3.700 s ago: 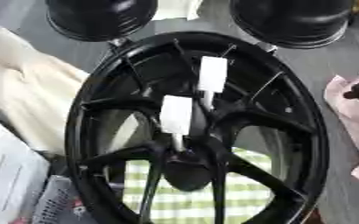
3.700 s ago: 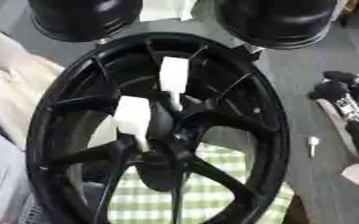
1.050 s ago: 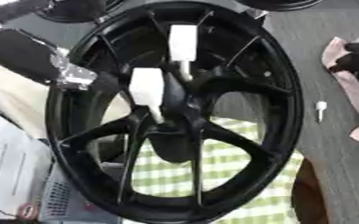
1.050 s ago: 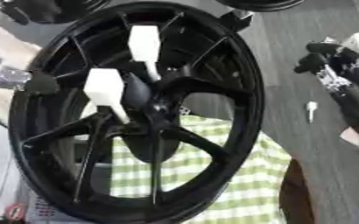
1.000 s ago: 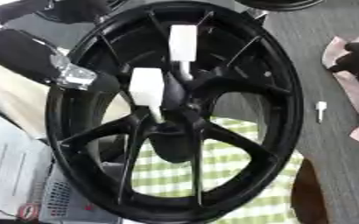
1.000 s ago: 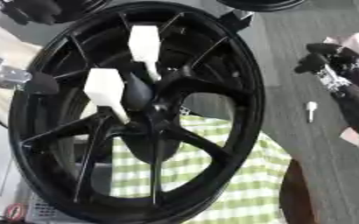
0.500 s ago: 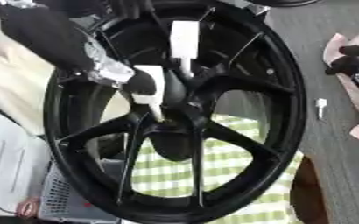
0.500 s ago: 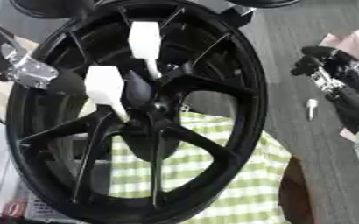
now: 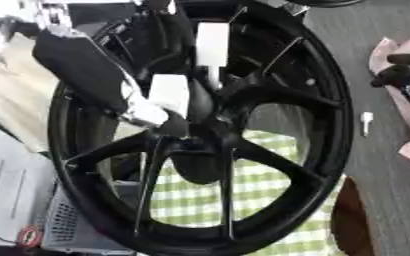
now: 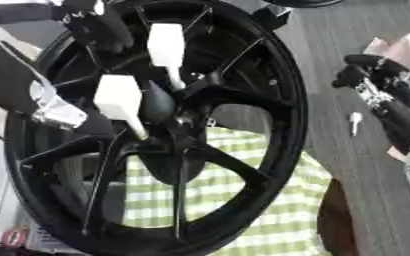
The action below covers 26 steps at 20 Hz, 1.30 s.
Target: Pull the pin out of the wheel hub.
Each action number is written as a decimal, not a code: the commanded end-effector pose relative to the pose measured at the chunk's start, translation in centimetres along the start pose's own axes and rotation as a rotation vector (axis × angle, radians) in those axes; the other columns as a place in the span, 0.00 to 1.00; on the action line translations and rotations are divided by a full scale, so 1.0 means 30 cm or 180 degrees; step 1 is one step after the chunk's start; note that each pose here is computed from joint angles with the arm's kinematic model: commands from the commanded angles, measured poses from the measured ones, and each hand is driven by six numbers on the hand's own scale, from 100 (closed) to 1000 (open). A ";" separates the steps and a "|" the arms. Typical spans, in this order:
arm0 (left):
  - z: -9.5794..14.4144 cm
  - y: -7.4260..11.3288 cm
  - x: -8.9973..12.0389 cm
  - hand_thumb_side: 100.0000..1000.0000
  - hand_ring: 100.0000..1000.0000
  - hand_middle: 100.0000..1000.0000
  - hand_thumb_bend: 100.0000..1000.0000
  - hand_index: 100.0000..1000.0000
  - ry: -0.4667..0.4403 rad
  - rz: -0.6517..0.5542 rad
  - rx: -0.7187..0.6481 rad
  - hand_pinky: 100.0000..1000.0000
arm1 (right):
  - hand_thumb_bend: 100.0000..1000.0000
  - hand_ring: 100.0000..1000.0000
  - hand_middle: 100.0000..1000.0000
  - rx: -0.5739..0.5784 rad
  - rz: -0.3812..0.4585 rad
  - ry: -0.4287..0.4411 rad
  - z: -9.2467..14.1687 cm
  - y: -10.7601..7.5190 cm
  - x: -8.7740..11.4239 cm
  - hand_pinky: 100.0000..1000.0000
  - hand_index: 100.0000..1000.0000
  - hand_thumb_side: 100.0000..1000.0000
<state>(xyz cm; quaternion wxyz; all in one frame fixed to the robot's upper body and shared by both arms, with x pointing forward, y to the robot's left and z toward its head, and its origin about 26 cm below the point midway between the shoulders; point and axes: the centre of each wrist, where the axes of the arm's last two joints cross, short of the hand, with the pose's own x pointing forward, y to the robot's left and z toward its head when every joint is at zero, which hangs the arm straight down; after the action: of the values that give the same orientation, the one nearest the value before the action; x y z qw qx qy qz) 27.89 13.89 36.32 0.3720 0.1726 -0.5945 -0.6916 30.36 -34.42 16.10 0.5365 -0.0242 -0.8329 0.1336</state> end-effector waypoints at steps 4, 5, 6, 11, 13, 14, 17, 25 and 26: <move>0.002 0.020 -0.012 0.20 0.73 0.62 0.55 0.76 0.0213 -0.0041 -0.0310 0.76 | 0.26 0.64 0.56 -0.0008 0.0078 -0.0054 -0.008 -0.006 0.020 0.96 0.74 0.41; 0.002 0.023 -0.015 0.19 0.73 0.62 0.53 0.76 0.0231 -0.0055 -0.0337 0.76 | 0.26 0.64 0.56 -0.0007 0.0077 -0.0052 -0.007 -0.005 0.019 0.96 0.74 0.41; 0.002 0.026 -0.018 0.18 0.73 0.62 0.51 0.76 0.0245 -0.0070 -0.0356 0.76 | 0.26 0.64 0.56 -0.0007 0.0077 -0.0050 -0.007 -0.005 0.018 0.96 0.74 0.41; 0.007 0.043 -0.022 0.17 0.73 0.63 0.45 0.76 0.0297 -0.0146 -0.0416 0.76 | 0.27 0.64 0.56 0.0000 0.0069 -0.0046 -0.008 0.000 0.015 0.96 0.74 0.41; 0.007 0.046 -0.023 0.16 0.72 0.61 0.42 0.75 0.0307 -0.0144 -0.0439 0.75 | 0.26 0.64 0.56 0.0001 0.0067 -0.0047 -0.009 0.002 0.014 0.96 0.74 0.41; 0.006 0.046 -0.024 0.16 0.72 0.61 0.42 0.75 0.0309 -0.0139 -0.0448 0.75 | 0.26 0.64 0.56 0.0000 0.0066 -0.0047 -0.009 0.002 0.014 0.96 0.74 0.41; 0.006 0.046 -0.025 0.14 0.71 0.60 0.39 0.74 0.0311 -0.0127 -0.0464 0.75 | 0.26 0.64 0.56 -0.0005 0.0066 -0.0047 -0.010 0.002 0.014 0.96 0.74 0.41; -0.015 0.033 -0.058 0.15 0.65 0.54 0.43 0.71 0.0456 -0.0006 -0.0492 0.72 | 0.26 0.64 0.56 -0.0020 0.0051 -0.0051 -0.011 0.005 0.013 0.96 0.74 0.41; -0.019 0.031 -0.062 0.15 0.65 0.54 0.43 0.71 0.0477 0.0012 -0.0488 0.72 | 0.26 0.64 0.56 -0.0023 0.0051 -0.0052 -0.011 0.005 0.012 0.96 0.74 0.41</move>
<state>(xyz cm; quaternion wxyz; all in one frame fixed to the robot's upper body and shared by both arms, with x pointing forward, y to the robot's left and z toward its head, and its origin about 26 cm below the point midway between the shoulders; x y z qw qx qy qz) 29.88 14.53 35.98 0.3425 0.2032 -0.5705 -0.7183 30.48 -33.98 15.79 0.5368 -0.0226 -0.8334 0.1294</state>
